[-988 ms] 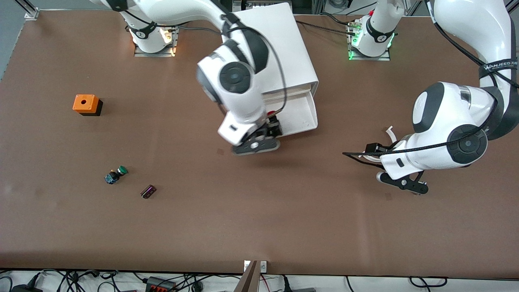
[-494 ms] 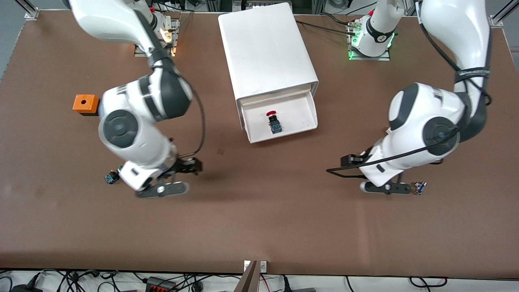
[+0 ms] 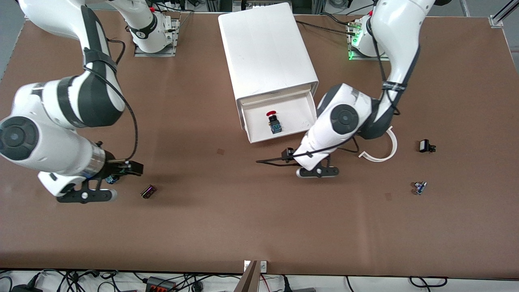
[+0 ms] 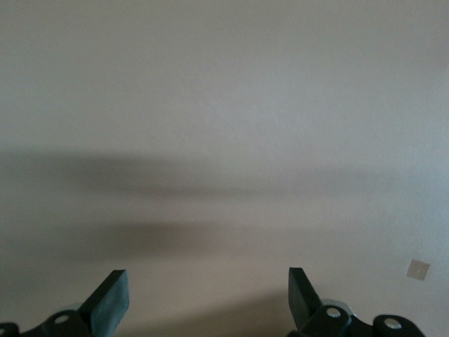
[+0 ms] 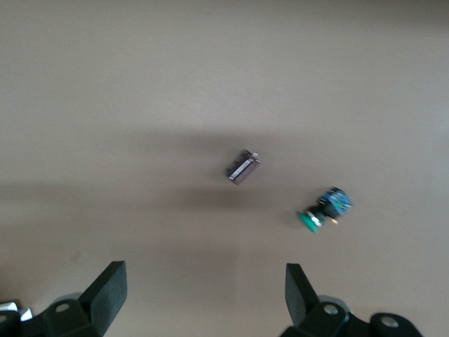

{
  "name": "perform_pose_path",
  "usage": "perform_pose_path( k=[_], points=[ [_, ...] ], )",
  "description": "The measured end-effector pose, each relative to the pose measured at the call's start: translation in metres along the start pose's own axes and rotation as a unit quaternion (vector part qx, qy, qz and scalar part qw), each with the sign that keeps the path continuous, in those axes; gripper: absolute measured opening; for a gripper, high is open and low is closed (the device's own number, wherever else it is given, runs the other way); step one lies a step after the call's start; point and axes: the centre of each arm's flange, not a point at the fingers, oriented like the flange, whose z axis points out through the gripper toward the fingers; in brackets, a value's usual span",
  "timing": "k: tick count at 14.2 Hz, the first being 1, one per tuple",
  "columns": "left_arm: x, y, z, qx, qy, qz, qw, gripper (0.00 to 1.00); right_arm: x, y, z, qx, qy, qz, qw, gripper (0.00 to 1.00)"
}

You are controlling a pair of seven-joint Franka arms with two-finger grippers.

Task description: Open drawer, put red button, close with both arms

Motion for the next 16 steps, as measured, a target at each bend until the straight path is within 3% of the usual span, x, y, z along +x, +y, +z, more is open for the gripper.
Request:
perform_pose_path(
  k=[3, 7, 11, 16],
  points=[
    [-0.021, 0.010, 0.017, 0.014, -0.024, -0.009, 1.000, 1.00, -0.009, 0.031, -0.024, 0.000, -0.006, 0.019, 1.000, 1.00],
    [-0.065, 0.031, 0.027, 0.054, -0.102, -0.023, 0.993, 1.00, -0.024, 0.096, -0.048, 0.005, -0.010, 0.026, 1.000, 1.00],
    [-0.097, 0.049, 0.036, 0.068, -0.139, -0.012, 0.988, 1.00, -0.059, 0.156, -0.073, 0.026, -0.006, 0.031, 0.999, 1.00],
    [-0.116, 0.055, 0.039, 0.084, -0.167, -0.001, 0.982, 1.00, -0.092, 0.161, -0.088, 0.033, -0.009, 0.028, 0.999, 1.00]
  ],
)
